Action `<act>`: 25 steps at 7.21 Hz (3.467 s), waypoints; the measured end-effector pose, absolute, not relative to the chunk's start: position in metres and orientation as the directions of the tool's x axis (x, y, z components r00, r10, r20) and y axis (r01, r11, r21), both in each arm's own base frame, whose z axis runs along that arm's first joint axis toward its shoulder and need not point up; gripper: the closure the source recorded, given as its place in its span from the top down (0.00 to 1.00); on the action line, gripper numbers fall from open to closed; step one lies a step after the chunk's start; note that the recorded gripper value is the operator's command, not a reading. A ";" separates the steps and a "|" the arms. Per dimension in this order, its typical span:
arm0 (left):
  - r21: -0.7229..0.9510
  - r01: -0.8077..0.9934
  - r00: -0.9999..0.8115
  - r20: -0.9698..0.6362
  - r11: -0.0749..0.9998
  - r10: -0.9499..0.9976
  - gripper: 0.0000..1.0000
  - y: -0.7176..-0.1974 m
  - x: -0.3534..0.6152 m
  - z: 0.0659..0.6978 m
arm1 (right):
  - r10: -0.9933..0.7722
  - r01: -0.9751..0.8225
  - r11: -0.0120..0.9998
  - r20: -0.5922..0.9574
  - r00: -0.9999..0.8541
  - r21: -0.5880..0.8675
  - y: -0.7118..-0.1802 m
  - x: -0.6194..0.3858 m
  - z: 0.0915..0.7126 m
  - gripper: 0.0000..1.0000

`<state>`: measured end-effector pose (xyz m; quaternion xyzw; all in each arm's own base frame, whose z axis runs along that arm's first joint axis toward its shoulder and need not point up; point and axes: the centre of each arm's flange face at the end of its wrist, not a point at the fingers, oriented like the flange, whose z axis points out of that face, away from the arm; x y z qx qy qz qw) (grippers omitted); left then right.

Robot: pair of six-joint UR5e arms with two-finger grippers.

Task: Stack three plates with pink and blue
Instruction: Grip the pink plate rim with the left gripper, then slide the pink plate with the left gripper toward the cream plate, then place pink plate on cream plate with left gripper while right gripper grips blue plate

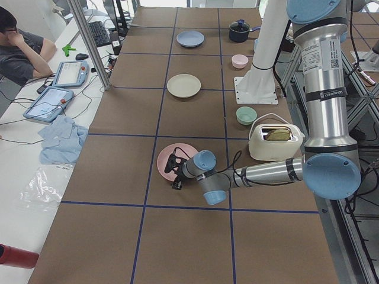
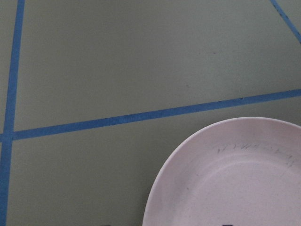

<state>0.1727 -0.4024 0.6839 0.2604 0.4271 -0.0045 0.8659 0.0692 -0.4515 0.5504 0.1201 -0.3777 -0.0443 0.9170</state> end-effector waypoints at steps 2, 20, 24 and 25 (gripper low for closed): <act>0.450 0.216 0.630 -0.742 0.866 0.228 0.00 -0.399 0.179 0.684 | -0.173 -0.009 0.967 0.682 0.711 0.255 -0.452 0.069 0.550 1.00; 0.141 0.270 0.394 -0.919 0.953 0.024 0.00 -0.450 0.511 0.271 | -0.174 -0.010 0.966 0.683 0.709 0.257 -0.452 0.069 0.548 1.00; 0.153 0.271 0.406 -0.913 0.950 0.031 1.00 -0.448 0.529 0.269 | -0.174 -0.010 0.966 0.683 0.710 0.257 -0.452 0.069 0.548 1.00; 0.174 0.267 0.415 -0.908 0.948 0.050 1.00 -0.446 0.529 0.271 | -0.174 -0.010 0.966 0.683 0.710 0.257 -0.452 0.069 0.548 1.00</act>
